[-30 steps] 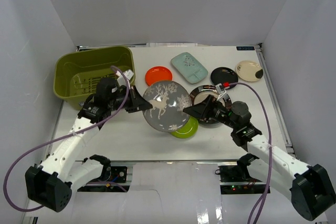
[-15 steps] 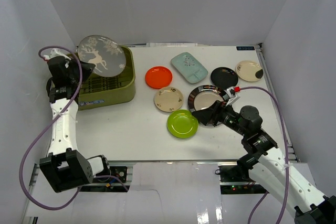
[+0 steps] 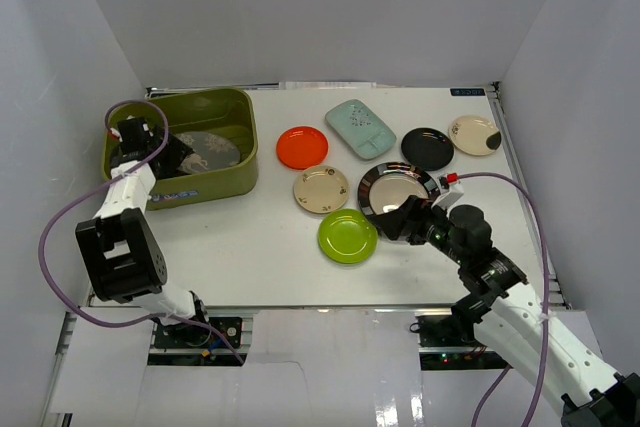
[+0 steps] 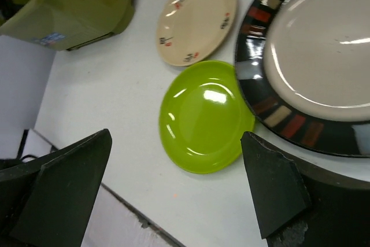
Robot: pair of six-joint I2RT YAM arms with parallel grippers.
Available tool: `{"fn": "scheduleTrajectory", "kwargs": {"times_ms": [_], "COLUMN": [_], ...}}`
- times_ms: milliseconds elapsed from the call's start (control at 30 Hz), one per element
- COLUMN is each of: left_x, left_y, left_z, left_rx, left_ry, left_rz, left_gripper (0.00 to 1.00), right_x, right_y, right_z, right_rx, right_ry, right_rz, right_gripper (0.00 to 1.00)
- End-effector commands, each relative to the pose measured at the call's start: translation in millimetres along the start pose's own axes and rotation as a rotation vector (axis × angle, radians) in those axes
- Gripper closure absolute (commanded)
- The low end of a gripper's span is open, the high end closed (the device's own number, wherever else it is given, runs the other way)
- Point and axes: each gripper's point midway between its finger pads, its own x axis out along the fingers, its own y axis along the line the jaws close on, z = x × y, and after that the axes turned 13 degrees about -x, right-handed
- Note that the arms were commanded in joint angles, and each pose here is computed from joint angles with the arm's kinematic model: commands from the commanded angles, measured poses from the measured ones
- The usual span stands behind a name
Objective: Place the plates into the plastic bin on the countertop
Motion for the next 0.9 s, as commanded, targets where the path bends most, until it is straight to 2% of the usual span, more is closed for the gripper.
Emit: {"fn": "scheduleTrajectory", "kwargs": {"times_ms": [0,33,67,133,267,333,433,567,733,767,833,867], "left_x": [-23.3,-23.8,-25.5,-29.3,-59.5,-87.7,-108.9,-113.1,-139.6,-147.0,-167.7,-185.0], "left_y": [-40.8,-39.2,-39.6,-41.9,-62.3,-76.6,-72.1,-56.8,-61.9,-68.6,-86.5,-100.5], "left_z": [25.7,25.9,23.4,20.9,23.1,29.5,26.8,6.0,-22.5,-31.4,-48.4,-75.3], "left_rx": [0.043,0.041,0.045,0.049,0.053,0.067,0.072,0.089,0.098,0.118,0.18,0.243], "left_ry": [-0.104,-0.108,-0.103,-0.094,-0.12,-0.194,-0.259,-0.218,-0.149,-0.124,-0.082,-0.006], "left_rz": [-0.143,-0.14,-0.148,-0.163,-0.249,-0.309,-0.334,-0.341,-0.456,-0.495,-0.59,-0.671], "left_gripper": [0.12,0.05,0.02,0.02,0.02,0.02,0.02,0.02,0.02,0.02,0.02,0.02], "right_x": [3.1,4.0,4.5,6.1,4.1,7.0,6.1,-2.8,9.1,14.4,18.5,22.1], "right_y": [-42.4,-49.9,-58.5,-71.6,-114.2,-129.1,-152.7,-179.5,-180.3,-177.7,-178.2,-176.7], "right_z": [-4.8,-7.1,-9.3,-11.2,-16.1,-24.5,-31.4,-40.0,-65.3,-56.3,-69.9,-61.5], "right_rx": [0.013,0.021,0.029,0.038,0.07,0.124,0.251,0.371,0.501,0.499,0.577,0.577], "right_ry": [-0.036,-0.037,-0.04,-0.035,-0.027,0.006,-0.013,-0.056,-0.018,-0.053,-0.04,-0.076], "right_rz": [-0.209,-0.245,-0.284,-0.35,-0.535,-0.564,-0.58,-0.605,-0.499,-0.457,-0.445,-0.415], "right_gripper": [0.0,0.04,0.07,0.17,0.26,0.25,0.18,0.11,0.13,0.16,0.32,0.5]}}
